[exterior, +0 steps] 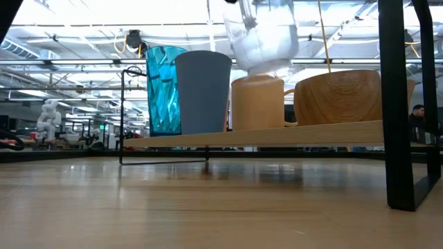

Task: Stack small to large cups/mugs on shelf
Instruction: Put the transparent mug on the shelf

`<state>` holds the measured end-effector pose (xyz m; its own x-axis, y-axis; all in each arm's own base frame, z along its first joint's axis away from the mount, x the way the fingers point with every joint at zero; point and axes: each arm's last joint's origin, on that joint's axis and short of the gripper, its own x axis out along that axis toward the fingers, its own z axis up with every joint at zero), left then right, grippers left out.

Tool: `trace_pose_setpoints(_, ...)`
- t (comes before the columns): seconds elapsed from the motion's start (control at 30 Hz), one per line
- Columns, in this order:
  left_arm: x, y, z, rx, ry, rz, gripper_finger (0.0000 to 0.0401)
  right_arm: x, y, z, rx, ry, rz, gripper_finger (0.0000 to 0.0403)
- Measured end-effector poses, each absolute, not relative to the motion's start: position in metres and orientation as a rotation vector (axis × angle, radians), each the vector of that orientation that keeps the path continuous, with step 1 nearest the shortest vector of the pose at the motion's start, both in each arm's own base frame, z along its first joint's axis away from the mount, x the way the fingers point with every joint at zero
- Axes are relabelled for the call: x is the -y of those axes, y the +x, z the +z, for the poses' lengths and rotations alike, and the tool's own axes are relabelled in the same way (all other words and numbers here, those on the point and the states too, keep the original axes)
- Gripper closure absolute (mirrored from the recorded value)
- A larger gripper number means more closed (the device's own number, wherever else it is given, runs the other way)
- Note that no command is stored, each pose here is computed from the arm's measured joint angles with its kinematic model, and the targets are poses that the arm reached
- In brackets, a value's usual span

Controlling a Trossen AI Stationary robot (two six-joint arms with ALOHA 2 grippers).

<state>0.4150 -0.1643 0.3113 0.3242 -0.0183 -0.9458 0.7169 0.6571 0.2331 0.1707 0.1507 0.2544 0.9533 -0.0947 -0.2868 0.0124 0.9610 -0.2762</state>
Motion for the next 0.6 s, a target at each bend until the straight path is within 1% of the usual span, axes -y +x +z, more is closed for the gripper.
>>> trace_pose_setpoints(0.17,0.163,0.422,0.298,-1.182,0.711,-0.565,0.04,-0.151,0.171,0.254,-0.307,-0.277,-0.056,0.0403)
trace_pose_setpoints(0.33,0.164,0.427,0.296,-1.16,0.691,-0.571,0.04,-0.15,0.17,0.254,-0.308,-0.274,-0.056,0.0403)
trace_pose_setpoints(0.5,0.163,0.433,0.289,-1.142,0.651,-0.617,0.0399,-0.15,0.17,0.254,-0.308,-0.274,-0.056,0.0403)
trace_pose_setpoints(0.6,0.159,0.435,0.284,-1.173,0.643,-0.614,0.0398,-0.151,0.17,0.254,-0.308,-0.274,-0.055,0.0403)
